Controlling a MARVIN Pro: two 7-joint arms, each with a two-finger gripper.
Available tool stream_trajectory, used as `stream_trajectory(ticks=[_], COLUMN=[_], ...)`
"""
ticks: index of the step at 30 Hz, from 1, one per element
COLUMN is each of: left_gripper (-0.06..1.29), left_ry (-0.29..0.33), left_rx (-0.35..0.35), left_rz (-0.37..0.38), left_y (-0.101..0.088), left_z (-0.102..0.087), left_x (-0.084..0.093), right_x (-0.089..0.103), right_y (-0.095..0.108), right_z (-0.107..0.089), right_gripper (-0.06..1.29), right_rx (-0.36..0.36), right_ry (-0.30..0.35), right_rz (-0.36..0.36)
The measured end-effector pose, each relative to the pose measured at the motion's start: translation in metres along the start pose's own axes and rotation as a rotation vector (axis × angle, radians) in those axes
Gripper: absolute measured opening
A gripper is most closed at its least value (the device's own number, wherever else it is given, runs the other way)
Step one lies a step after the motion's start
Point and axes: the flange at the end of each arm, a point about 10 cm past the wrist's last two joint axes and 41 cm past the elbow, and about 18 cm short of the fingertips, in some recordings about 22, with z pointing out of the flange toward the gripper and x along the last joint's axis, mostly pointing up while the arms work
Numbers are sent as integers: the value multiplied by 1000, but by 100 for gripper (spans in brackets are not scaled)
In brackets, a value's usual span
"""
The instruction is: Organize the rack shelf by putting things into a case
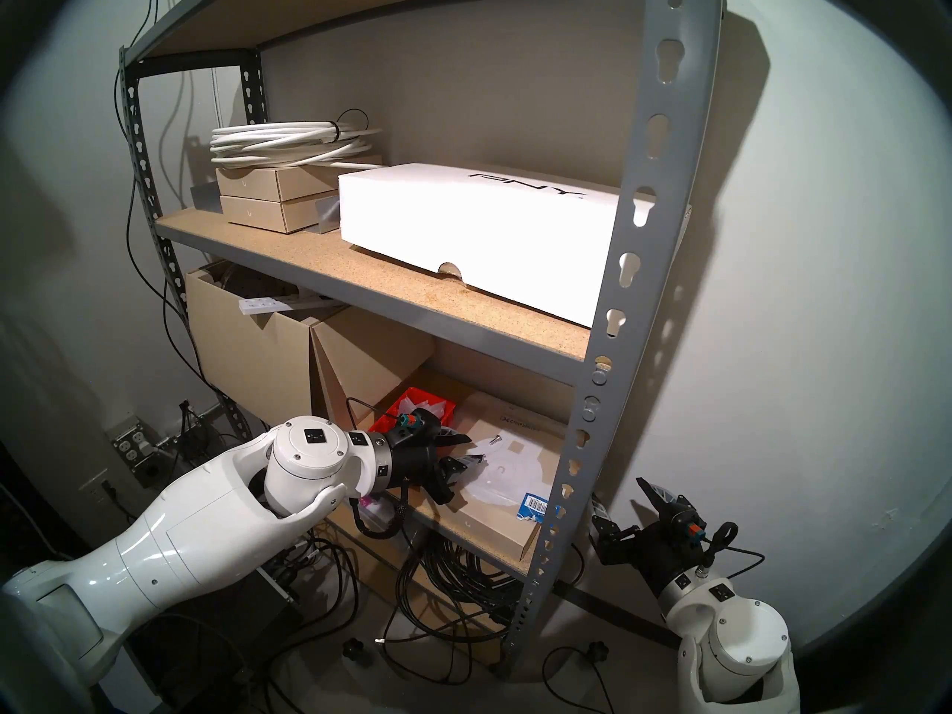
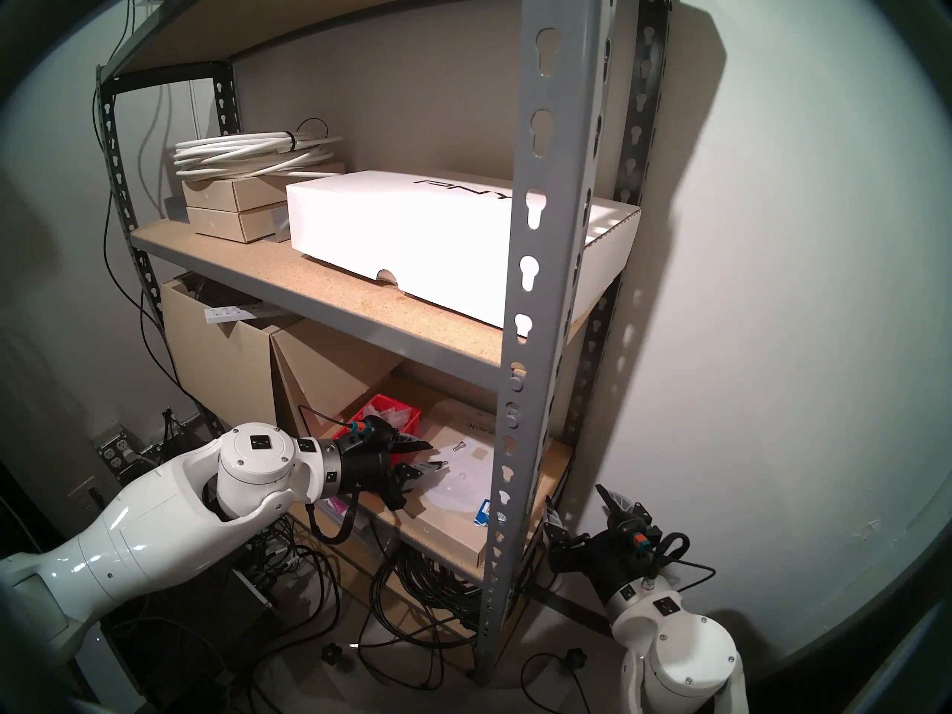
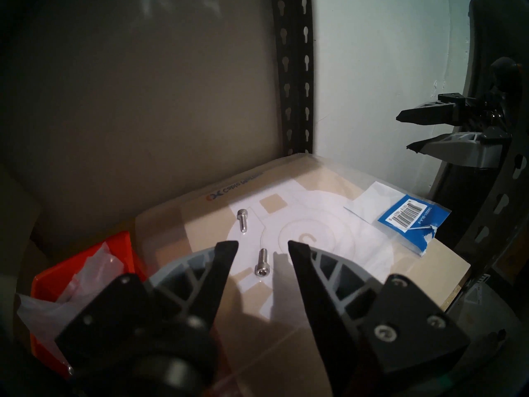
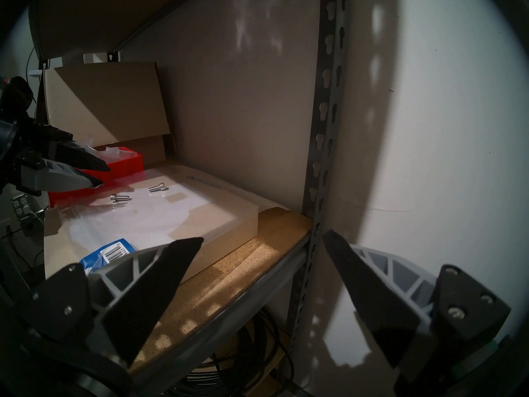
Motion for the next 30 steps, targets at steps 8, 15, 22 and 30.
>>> stream_trajectory(ticks=[8, 15, 22, 30], left_gripper=[62, 62, 58, 51], left_ry=[-19, -26, -32, -35], left_rx=[7, -6, -11, -10], left_rz=[5, 7, 9, 18], left_y=[-2, -2, -1, -2], left_z=[3, 6, 10, 14], left_x=[-6, -10, -12, -12], right_x=[0, 0, 0, 0], right_y=[0, 0, 0, 0], right_z=[0, 0, 0, 0], right_gripper=[122, 122, 122, 122], right_rx=[0, 0, 0, 0], right_ry=[0, 0, 0, 0], right_rz=[0, 0, 0, 0])
